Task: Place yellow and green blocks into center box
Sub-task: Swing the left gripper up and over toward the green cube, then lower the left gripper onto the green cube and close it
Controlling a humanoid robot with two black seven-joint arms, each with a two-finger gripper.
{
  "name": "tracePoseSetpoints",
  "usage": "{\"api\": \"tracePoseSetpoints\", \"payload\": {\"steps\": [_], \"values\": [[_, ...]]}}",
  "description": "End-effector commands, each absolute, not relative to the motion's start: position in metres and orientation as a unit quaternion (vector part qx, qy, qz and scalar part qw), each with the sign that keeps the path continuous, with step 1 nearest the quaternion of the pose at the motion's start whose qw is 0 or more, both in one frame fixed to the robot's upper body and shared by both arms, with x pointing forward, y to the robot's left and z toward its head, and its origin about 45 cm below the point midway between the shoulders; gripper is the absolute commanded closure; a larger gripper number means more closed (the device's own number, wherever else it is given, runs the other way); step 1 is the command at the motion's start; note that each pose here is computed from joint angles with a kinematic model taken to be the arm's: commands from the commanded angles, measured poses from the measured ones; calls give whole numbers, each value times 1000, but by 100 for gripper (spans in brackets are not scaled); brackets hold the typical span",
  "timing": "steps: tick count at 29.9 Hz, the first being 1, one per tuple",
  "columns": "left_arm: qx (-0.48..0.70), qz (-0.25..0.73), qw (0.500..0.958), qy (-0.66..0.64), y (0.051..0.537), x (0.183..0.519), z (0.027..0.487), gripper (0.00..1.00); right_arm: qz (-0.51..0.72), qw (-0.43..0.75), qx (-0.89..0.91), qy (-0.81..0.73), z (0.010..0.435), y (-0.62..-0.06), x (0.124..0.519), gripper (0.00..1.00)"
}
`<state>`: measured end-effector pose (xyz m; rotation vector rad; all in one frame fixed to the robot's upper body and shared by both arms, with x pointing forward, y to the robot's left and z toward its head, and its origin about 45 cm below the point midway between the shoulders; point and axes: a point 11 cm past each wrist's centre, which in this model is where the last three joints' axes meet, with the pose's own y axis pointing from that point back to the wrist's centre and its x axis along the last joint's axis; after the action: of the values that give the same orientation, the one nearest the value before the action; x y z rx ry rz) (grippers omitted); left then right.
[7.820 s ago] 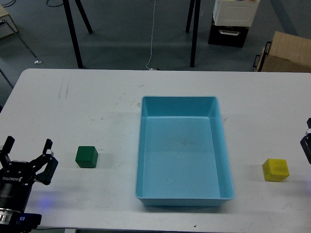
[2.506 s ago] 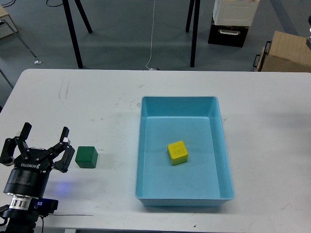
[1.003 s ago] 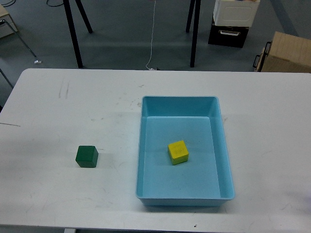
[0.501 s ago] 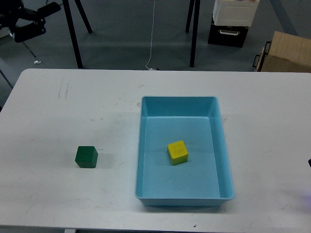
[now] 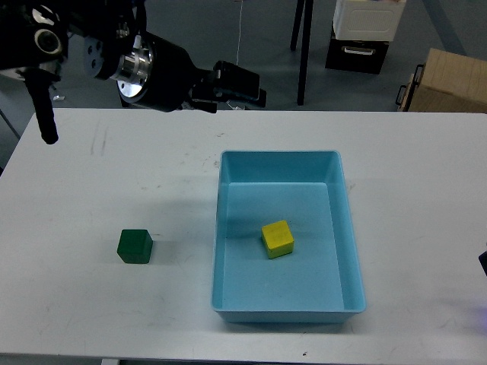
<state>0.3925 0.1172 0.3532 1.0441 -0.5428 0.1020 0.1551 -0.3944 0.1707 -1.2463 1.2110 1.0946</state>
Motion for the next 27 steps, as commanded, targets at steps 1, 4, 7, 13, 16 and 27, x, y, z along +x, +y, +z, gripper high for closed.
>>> {"api": "tracePoseSetpoints", "payload": {"steps": [1,4,7,13,16,27], "values": [[558,4,786,-265,130,388,315,0,462,515,-515,506,166,-393,154,0],[585,-13,776,-237,153,381,281,0,465,514,-514,505,164,-392,154,0],[611,-30,759,-221,180,374,252,0,467,513,-510,508,161,-393,153,0],[633,-34,749,-192,226,362,219,0,469,511,-509,510,159,-393,153,0],[636,-27,750,-177,240,358,212,0,469,510,-509,510,159,-393,153,0],[627,-24,766,-140,247,345,176,0,469,508,-509,512,158,-395,152,0]]}}
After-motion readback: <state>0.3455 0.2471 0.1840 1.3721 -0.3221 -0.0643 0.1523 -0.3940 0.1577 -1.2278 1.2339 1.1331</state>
